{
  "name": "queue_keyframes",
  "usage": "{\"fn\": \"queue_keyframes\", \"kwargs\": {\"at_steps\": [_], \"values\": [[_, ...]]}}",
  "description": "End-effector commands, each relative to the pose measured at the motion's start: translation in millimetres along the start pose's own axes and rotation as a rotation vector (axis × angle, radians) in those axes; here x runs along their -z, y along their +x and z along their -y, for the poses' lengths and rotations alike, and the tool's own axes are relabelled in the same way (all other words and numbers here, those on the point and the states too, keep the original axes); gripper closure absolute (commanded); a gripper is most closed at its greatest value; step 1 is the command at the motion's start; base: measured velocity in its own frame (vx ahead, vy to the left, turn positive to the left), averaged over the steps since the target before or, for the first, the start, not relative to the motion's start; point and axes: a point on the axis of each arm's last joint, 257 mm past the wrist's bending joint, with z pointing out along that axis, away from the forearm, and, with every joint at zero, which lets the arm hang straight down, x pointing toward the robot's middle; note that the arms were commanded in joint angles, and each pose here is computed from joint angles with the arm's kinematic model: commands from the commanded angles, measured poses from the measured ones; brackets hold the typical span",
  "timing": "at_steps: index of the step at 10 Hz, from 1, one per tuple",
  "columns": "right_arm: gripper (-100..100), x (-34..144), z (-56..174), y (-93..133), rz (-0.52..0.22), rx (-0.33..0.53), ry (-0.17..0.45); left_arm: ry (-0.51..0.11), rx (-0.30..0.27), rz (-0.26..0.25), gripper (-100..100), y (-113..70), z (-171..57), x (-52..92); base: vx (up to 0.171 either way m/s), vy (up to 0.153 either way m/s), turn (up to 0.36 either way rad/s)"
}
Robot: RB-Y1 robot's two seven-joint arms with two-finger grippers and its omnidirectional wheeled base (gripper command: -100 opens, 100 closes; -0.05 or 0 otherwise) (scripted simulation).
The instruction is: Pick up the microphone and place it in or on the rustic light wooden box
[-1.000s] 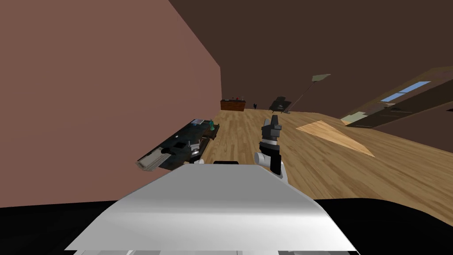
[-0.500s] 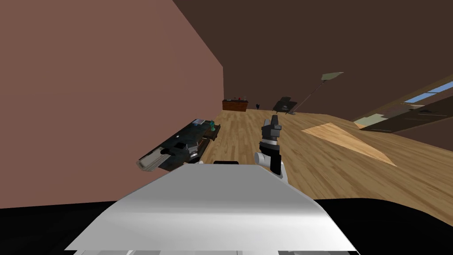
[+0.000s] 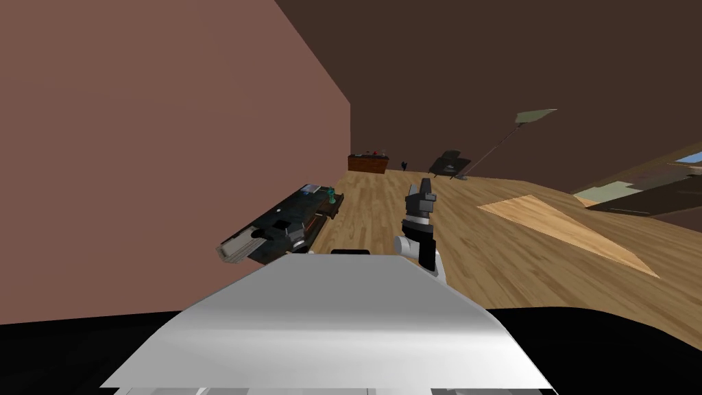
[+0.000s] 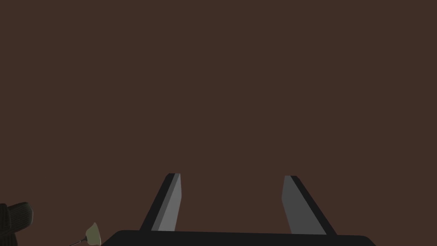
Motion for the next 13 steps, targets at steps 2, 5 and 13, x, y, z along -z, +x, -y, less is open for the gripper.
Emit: {"fn": "queue_keyframes", "kwargs": {"at_steps": [2,5,13], "values": [[0,0.0,0.0,0.0,0.0,0.0,0.0,0.043,0.026,0.041,-100,-18.7,14.3,9.5,0.084,0.002,0.111],[0,0.0,0.0,0.0,0.0,0.0,0.0,0.082,0.051,0.07,-100,-31.2,25.3,17.3,0.045,0.014,0.067],[0,0.0,0.0,0.0,0.0,0.0,0.0,0.234,0.14,0.166,-100,-68.0,58.2,54.8,0.059,0.029,0.092]]}}
